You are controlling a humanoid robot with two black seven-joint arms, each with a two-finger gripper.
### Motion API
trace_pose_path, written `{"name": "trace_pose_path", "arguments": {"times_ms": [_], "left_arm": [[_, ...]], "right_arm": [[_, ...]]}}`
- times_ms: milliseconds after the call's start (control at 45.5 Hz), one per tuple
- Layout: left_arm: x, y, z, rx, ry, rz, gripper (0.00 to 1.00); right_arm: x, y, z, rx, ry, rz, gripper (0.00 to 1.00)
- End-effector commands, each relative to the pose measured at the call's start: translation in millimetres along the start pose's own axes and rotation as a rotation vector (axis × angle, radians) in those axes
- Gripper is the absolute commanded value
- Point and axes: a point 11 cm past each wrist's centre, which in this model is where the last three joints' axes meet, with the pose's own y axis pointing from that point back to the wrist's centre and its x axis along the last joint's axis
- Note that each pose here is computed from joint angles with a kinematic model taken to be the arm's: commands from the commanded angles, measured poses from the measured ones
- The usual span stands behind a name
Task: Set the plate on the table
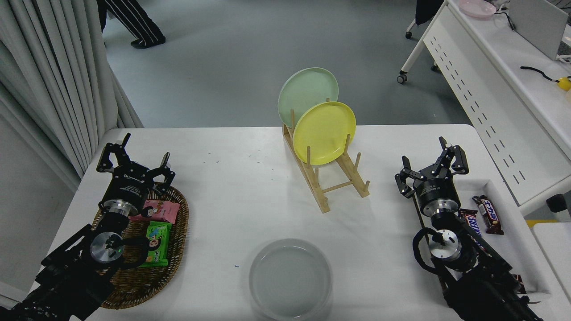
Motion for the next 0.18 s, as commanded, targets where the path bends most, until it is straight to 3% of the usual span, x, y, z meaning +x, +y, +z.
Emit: {"name": "trace_pose_path", "arguments": {"times_ms": [0, 154], "left_arm": [[0.0, 0.0, 0.1, 0.0, 0.0, 0.0, 1.0], [0.0, 0.0, 0.1, 0.0, 0.0, 0.0, 1.0]], "right_arm": [[1.5, 1.2, 1.8, -0.007, 0.007, 0.002, 1.0], [3.1, 2.6, 3.2, -0.01, 0.009, 0.004, 1.0]]}}
